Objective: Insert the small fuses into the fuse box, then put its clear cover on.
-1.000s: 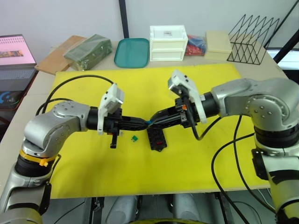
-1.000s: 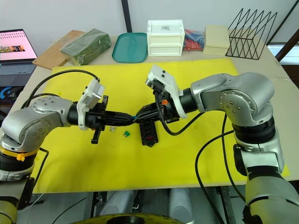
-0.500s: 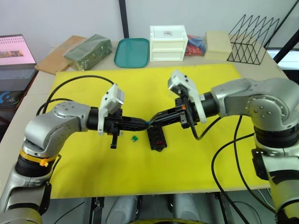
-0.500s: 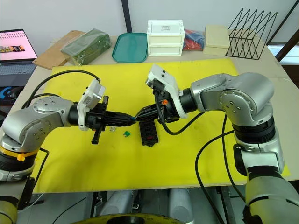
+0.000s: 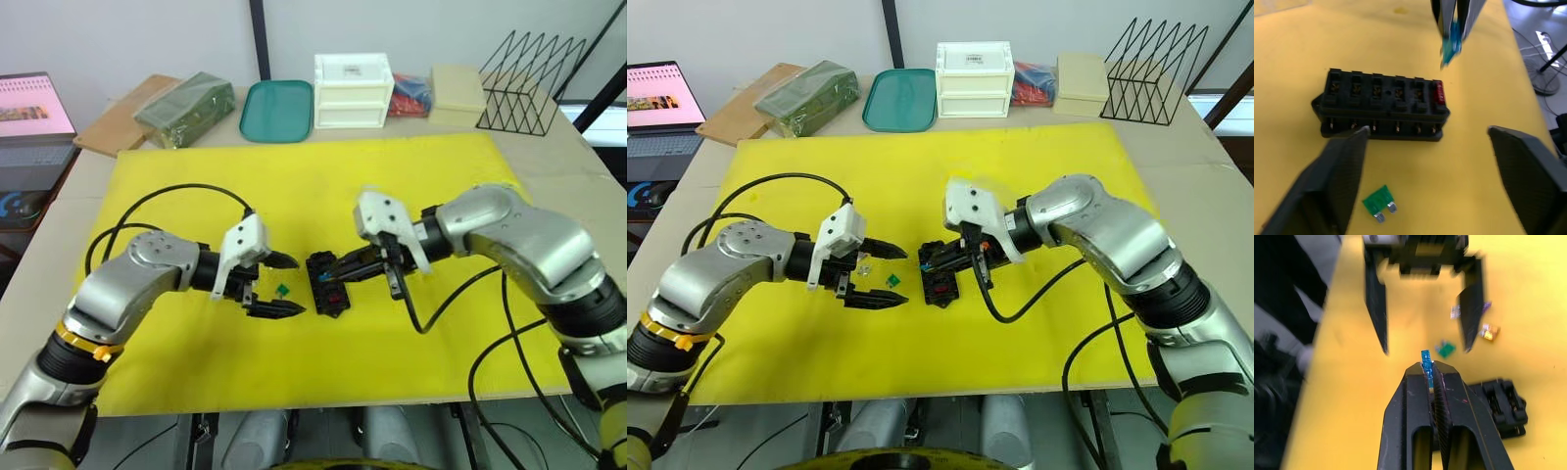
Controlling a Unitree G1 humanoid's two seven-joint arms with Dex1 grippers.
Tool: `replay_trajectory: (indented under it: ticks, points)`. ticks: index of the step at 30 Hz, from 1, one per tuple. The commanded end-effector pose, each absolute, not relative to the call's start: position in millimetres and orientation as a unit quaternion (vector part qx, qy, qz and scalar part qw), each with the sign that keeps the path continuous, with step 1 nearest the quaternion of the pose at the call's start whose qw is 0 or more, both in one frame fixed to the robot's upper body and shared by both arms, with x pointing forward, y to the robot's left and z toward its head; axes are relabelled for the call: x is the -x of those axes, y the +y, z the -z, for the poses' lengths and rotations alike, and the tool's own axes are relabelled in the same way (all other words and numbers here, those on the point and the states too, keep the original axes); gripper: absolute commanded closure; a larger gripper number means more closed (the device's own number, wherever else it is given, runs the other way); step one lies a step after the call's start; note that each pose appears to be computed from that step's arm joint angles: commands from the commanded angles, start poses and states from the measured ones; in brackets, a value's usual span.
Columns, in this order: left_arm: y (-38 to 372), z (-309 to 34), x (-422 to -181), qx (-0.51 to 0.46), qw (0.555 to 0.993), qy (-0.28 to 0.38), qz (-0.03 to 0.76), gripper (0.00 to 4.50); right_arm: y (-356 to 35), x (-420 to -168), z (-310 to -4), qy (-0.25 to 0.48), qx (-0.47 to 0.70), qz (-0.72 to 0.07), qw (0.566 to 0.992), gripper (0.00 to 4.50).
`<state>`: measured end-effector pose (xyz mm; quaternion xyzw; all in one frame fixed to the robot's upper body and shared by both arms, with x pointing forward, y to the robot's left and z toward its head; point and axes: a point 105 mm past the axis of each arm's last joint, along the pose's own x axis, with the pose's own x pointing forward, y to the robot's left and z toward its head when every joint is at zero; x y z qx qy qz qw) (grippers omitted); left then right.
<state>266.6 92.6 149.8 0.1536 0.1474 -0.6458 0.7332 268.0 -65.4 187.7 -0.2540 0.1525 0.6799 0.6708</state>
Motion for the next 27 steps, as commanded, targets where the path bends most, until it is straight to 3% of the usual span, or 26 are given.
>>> replay_trajectory:
  ticks: [1,27]
  points:
    - [86.4,-142.8,-269.1,-0.192,0.728,0.128,0.645,0.02,-68.4,-270.1,-184.5,0.130,0.288,-0.688,0.653,4.50]
    - [73.1,-129.9,-281.1,-0.231,0.734,0.090,0.633,0.02,-72.0,-278.0,-158.9,0.154,0.286,-0.695,0.641,4.50]
